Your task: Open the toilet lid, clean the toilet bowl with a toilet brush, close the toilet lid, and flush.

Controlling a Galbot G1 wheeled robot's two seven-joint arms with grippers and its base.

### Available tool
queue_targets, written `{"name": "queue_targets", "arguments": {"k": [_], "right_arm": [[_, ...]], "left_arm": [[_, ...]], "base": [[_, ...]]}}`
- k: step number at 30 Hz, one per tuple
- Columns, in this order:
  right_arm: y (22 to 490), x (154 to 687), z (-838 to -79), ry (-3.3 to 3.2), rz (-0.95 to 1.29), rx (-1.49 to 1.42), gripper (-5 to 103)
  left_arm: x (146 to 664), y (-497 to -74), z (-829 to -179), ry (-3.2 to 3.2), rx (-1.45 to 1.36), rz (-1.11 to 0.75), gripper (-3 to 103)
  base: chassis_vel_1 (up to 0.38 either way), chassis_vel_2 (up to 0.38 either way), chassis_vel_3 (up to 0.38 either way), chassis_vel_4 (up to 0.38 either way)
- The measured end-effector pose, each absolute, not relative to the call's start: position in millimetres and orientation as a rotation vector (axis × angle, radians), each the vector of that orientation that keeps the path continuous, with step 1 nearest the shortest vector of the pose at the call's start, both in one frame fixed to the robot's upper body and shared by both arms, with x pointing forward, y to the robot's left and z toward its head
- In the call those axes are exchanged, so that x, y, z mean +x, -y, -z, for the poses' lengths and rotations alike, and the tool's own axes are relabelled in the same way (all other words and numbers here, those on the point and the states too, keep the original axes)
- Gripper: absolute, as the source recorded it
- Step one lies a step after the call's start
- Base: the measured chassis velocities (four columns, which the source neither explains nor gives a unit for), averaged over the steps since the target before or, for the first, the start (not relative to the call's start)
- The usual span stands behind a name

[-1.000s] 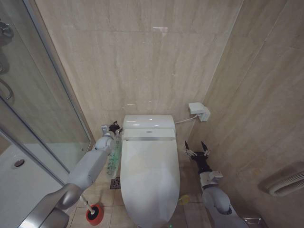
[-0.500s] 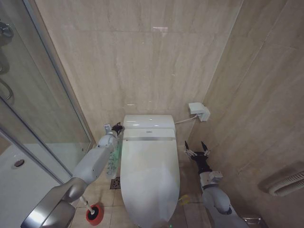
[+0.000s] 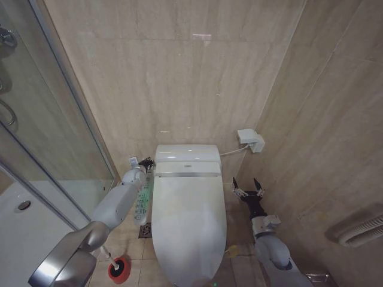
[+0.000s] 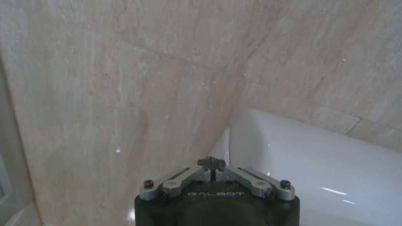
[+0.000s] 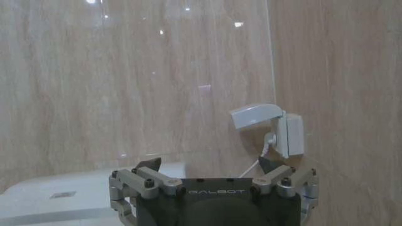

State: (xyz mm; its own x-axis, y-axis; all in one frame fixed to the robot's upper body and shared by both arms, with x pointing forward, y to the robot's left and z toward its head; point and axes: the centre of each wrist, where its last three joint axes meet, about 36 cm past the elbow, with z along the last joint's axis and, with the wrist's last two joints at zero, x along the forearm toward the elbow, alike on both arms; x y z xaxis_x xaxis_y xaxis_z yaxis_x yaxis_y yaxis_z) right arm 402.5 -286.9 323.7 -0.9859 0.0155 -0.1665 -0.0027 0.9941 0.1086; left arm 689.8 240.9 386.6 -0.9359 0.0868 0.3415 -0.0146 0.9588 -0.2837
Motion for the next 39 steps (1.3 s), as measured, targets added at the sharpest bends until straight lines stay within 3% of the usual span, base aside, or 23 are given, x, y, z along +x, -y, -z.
{"name": "queue_targets", "arguments": {"k": [39], "right_arm": [[286.9, 402.5, -323.7, -2.969, -0.162, 0.010, 100]], "left_arm": [[683.4, -247.2, -366.4, 2.618, -0.047, -0.481, 0]], "base": [[0.000, 0.000, 0.000, 0.000]]}}
